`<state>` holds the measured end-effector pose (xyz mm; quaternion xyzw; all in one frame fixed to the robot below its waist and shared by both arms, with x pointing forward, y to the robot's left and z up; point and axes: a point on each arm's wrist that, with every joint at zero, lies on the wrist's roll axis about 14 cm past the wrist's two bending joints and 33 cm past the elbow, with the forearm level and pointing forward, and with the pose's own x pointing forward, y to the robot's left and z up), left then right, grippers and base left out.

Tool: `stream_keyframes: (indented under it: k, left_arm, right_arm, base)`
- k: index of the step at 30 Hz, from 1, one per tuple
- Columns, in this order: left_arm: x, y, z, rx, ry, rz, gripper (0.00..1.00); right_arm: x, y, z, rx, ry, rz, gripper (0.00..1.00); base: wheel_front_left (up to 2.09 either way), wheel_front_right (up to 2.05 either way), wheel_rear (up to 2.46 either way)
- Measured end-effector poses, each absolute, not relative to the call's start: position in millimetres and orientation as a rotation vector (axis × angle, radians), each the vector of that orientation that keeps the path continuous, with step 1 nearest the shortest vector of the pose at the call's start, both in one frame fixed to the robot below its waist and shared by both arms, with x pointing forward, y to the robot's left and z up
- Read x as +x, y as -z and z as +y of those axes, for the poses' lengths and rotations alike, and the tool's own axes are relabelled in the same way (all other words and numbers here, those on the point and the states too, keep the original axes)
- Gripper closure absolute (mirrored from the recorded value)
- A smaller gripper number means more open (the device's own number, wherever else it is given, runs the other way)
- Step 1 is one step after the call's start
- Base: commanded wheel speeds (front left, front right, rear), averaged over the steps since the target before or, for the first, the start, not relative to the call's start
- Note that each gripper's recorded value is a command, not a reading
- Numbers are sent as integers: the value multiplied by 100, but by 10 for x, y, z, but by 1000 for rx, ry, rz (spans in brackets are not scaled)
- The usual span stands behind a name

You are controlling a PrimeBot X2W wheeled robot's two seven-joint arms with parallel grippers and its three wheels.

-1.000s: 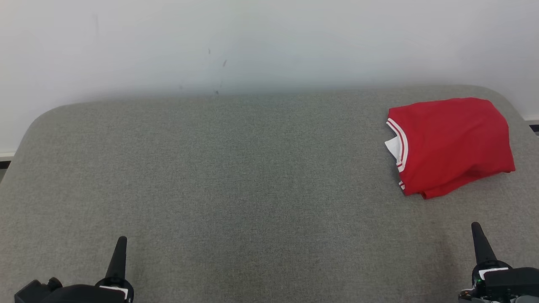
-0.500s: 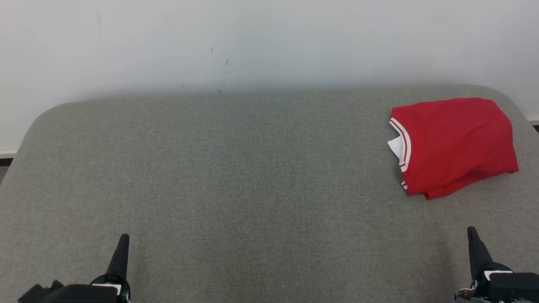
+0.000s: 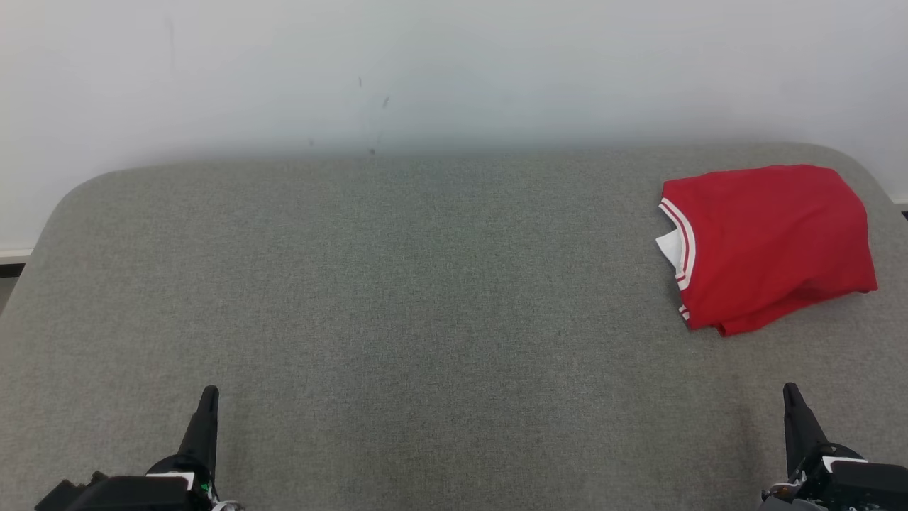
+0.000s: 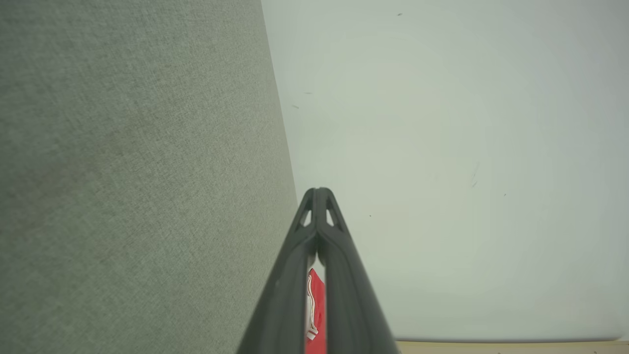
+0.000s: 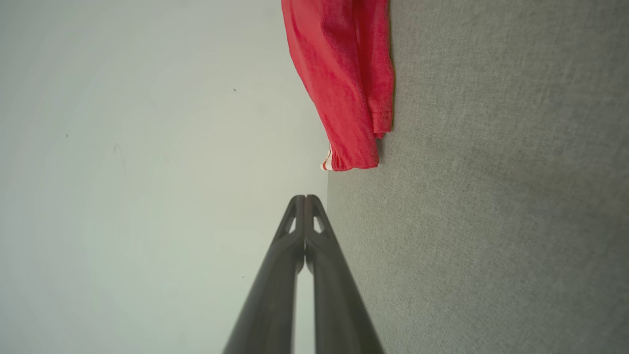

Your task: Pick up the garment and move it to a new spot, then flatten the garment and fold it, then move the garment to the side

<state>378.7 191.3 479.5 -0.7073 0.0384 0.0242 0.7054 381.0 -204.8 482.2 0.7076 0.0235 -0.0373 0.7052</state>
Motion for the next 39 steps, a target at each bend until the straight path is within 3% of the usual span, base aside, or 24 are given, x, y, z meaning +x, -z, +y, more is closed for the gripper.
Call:
stream_keyframes:
  k: [39]
  left_arm:
    - [3786,-4790,1913,-1573,-55,87,100]
  right_arm:
    - [3809,-4819,-2049,1573,84,53,100]
  base:
    - [0,0,0]
